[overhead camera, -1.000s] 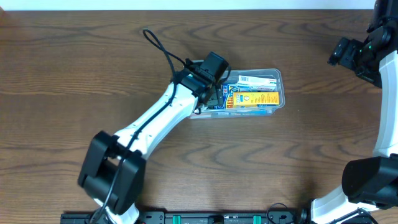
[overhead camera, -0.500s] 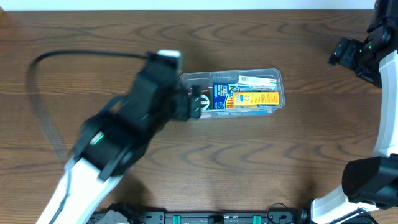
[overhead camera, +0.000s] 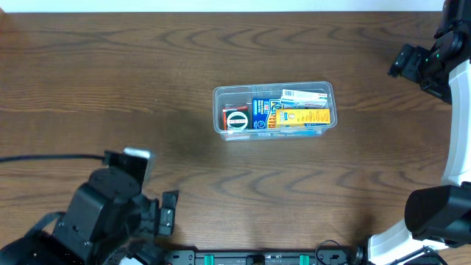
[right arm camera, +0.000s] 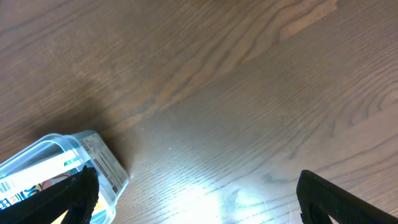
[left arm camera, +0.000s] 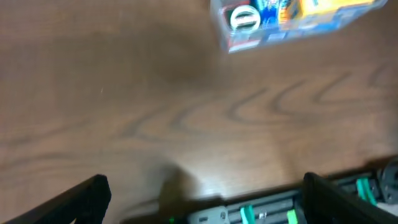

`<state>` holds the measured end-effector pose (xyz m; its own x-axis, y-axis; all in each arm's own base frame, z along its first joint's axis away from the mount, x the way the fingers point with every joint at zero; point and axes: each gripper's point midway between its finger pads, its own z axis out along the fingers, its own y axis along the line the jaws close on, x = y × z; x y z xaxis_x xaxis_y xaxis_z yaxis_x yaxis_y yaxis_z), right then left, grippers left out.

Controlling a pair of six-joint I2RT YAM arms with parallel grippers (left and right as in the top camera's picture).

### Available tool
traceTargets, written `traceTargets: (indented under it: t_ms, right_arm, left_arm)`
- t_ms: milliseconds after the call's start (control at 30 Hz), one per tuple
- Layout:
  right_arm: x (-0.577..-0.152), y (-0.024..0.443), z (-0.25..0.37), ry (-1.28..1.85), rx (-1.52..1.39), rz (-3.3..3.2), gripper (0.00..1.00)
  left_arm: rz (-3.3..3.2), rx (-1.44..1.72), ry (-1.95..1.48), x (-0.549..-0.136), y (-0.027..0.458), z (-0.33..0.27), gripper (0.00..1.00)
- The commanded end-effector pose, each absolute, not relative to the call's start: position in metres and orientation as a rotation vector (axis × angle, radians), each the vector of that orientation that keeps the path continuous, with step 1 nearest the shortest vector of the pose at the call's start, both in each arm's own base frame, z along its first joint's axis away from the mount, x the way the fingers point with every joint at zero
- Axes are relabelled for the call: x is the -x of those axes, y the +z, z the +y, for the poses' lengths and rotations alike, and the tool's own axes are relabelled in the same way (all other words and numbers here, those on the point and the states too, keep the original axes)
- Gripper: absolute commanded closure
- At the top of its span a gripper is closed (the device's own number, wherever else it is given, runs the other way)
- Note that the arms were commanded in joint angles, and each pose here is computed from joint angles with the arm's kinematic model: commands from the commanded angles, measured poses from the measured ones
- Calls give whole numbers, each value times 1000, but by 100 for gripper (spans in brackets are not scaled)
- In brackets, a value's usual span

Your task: Pack container

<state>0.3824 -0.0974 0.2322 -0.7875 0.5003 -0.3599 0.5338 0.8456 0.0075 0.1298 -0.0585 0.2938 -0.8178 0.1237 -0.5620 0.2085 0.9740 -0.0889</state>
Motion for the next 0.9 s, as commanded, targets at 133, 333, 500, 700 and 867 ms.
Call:
traceTargets:
  t_ms: [133,333,500,700,867]
  right_arm:
    - [-382,231,-101,-138,-782,2676,1]
    - [-382,231,-101,-138,-782,2676,1]
    - [-382,231,-101,-138,-782,2675,1]
    - [-382,231,-101,-138,-782,2676,1]
    - [-382,231,-101,-138,-782,2675,1]
  left_arm:
    - [2431,-64,-204,-164,274,-58,2]
    - [2136,175,-260,-207,260,-40,2]
    - [1880,266,-314,-227,252,-25,2]
    - [1676,285,-335,-233,247,-11,2]
    - [1590,255,-277,-234,242,-3,2]
